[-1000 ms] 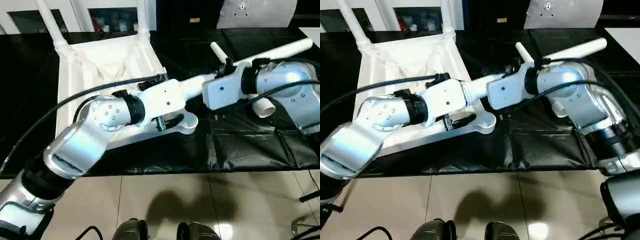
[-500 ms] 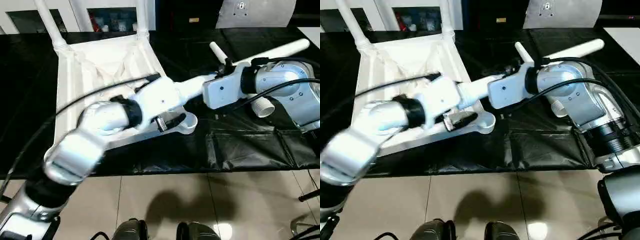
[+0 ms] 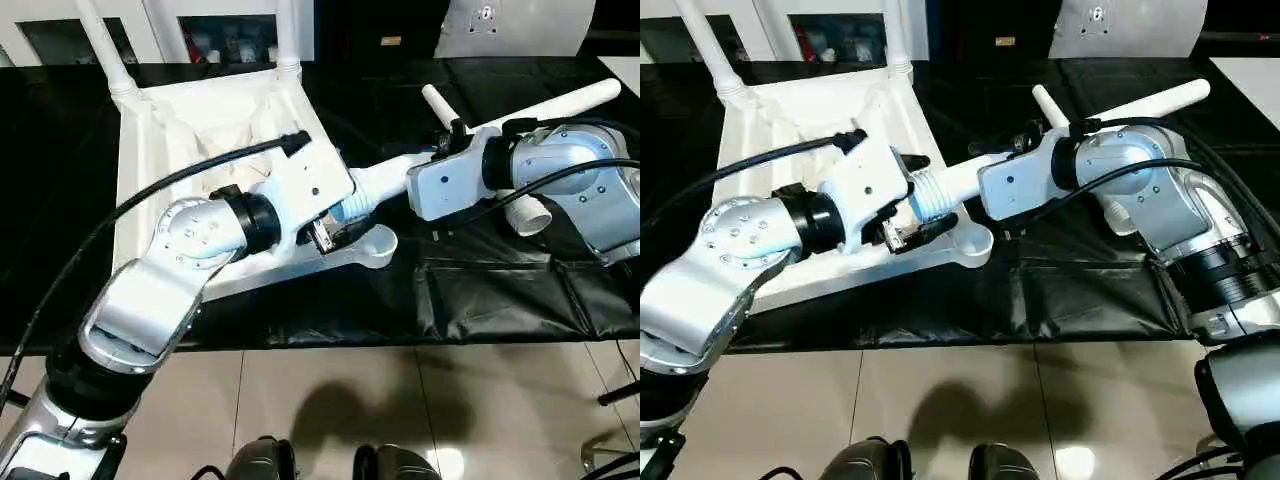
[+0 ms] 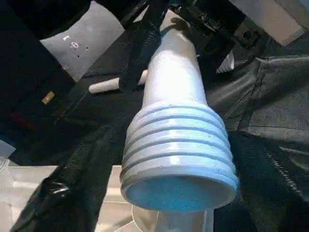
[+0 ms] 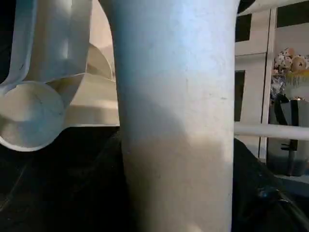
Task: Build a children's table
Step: Pick table leg
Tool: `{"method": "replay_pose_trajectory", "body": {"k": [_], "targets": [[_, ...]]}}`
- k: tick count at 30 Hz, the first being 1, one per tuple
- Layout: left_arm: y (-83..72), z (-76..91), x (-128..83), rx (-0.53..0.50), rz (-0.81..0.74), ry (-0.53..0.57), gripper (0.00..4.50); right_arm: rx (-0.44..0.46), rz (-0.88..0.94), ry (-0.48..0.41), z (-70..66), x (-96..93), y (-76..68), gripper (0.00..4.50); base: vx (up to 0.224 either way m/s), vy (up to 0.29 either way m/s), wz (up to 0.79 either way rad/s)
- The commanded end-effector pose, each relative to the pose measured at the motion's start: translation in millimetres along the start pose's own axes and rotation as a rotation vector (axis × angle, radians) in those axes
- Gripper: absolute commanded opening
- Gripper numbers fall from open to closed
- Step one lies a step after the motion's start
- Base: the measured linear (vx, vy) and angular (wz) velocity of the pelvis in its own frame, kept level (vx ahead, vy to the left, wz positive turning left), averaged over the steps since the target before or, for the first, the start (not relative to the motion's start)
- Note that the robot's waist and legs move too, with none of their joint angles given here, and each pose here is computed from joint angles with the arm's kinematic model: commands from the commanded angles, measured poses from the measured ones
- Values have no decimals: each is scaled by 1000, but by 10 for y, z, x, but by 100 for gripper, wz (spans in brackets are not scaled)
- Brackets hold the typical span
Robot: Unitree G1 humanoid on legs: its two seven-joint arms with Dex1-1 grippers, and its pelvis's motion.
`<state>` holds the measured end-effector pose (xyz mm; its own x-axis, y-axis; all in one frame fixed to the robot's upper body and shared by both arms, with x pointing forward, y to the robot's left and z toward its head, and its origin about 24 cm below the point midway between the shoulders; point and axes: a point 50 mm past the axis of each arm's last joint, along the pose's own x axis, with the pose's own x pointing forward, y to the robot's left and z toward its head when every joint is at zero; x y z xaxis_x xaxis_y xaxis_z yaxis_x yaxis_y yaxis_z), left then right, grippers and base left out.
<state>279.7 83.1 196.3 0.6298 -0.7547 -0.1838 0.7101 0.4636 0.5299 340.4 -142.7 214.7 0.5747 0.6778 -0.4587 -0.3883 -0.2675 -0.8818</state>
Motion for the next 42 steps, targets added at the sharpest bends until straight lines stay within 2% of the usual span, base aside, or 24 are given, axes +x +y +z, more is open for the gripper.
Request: {"method": "replay_pose_trajectory", "body": {"k": [1,9,20,28,29,36,37,42], "targets": [[37,-22,-12,11,23,24,353,-13,-25,-8,20,-47,-64,185,0,0,0],[7,-63,-22,4,15,34,294,-11,-25,-18,41,-41,-70,185,0,0,0],[48,-104,-20,-2,58,49,290,-5,-28,-26,58,-35,-80,185,0,0,0],[83,-105,-20,-18,97,31,290,58,-32,-54,54,-33,-66,185,0,0,0],[85,-108,-19,-20,99,32,290,63,-33,-58,54,-32,-67,219,0,0,0],[88,-157,-15,-26,107,44,290,101,-47,-52,3,-27,-55,279,0,0,0],[88,-163,-14,-27,108,45,290,104,-46,-50,-4,-27,-50,301,0,0,0],[70,-204,-8,-29,105,59,290,103,-45,-38,-35,-26,-34,334,0,0,0]]}}
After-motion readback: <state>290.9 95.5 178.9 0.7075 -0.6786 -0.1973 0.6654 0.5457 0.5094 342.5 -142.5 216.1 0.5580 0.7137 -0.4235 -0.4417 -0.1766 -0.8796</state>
